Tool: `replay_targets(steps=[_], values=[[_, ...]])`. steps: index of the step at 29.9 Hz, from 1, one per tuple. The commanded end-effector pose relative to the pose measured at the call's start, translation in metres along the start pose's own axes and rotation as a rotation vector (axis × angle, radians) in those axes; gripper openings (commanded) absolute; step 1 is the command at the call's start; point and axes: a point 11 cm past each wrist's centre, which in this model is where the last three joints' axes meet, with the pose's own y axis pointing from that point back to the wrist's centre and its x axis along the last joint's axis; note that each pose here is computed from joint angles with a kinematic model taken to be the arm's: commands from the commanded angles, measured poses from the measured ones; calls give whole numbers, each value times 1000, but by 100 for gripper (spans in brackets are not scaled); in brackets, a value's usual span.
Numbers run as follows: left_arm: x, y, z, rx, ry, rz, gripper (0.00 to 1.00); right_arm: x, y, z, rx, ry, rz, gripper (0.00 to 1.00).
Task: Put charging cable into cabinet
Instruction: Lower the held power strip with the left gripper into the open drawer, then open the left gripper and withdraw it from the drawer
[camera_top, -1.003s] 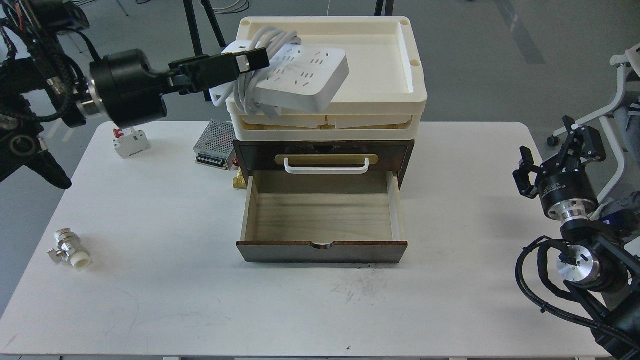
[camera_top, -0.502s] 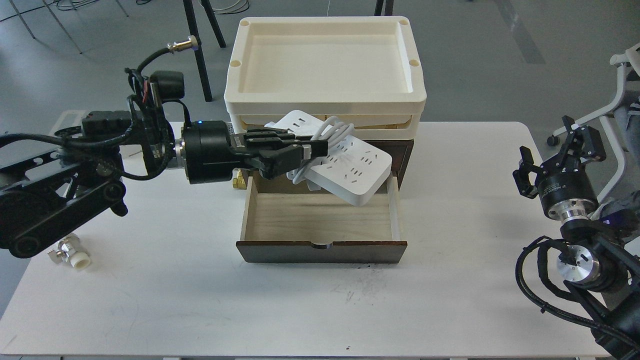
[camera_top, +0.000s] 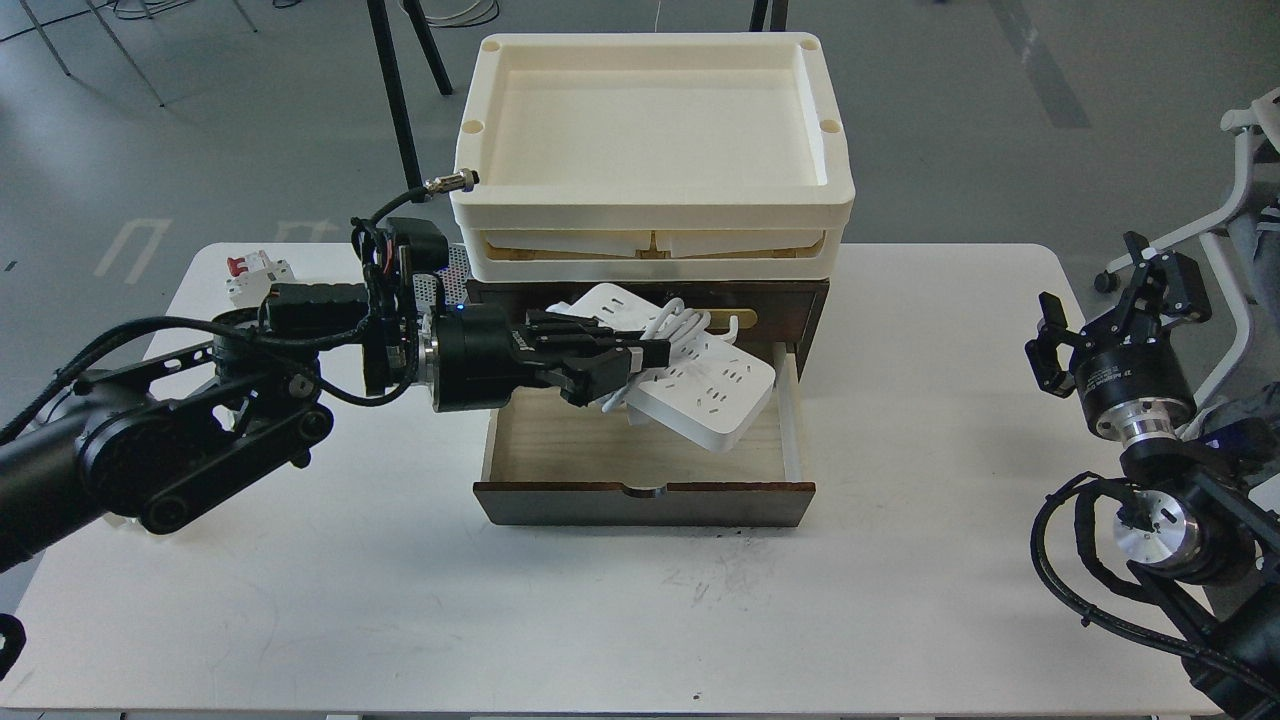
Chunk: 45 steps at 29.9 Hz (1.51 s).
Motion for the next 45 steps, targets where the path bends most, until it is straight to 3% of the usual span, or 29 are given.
replay_targets(steps=[1,8,31,45], values=[[-14,0,-4,6,30,11,8,0,0,0,0,-1,1,97],[-41,3,-10,17,79,25,8,0,0,0,0,0,0,97],[-63,-18,-44,101,175,42,10,0,0,0,0,1,0,97],[-64,-23,-41,87,190,49,37,1,0,0,-1,0,2,97]])
